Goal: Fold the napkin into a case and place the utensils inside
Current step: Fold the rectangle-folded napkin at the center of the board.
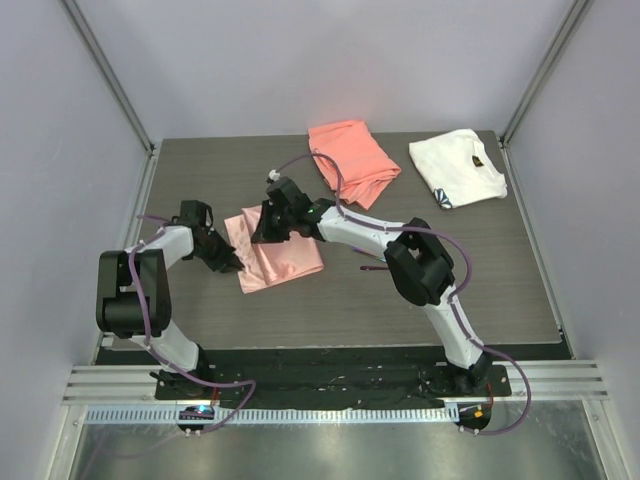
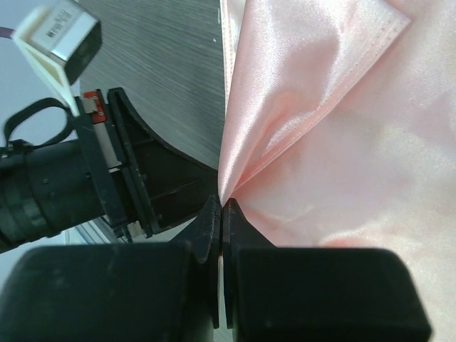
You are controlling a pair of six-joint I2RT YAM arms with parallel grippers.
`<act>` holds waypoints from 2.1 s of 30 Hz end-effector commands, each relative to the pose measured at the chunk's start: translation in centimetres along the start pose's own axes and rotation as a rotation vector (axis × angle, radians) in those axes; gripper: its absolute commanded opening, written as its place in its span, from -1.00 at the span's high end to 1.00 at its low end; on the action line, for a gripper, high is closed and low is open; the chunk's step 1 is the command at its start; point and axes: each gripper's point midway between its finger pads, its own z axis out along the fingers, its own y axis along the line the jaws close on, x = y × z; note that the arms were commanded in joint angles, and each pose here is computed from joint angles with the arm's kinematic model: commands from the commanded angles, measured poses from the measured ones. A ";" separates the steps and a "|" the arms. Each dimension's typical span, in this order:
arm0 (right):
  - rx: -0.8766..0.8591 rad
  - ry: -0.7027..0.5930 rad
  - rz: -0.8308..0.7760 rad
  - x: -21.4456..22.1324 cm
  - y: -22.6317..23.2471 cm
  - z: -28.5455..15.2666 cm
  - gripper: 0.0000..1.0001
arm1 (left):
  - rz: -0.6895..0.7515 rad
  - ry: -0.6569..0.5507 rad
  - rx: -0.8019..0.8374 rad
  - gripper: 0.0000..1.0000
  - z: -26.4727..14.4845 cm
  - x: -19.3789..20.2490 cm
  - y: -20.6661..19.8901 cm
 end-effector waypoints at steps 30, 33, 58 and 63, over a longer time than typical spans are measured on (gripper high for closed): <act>-0.043 0.002 -0.016 0.0 1.2 3.1 0.98 | 0.027 -0.040 -0.011 0.67 -0.4 0.0 0.5; -0.038 0.005 -0.015 0.1 1.0 3.2 0.98 | 0.026 -0.041 -0.012 0.67 -0.5 -0.1 0.6; 0.093 -0.036 -0.161 -1.2 -1.5 1.0 0.98 | 0.030 -0.042 -0.022 0.67 -0.5 0.0 0.8; 0.119 -0.046 -0.184 -2.2 -2.2 0.5 0.98 | 0.030 -0.037 -0.021 0.67 -0.5 0.2 0.8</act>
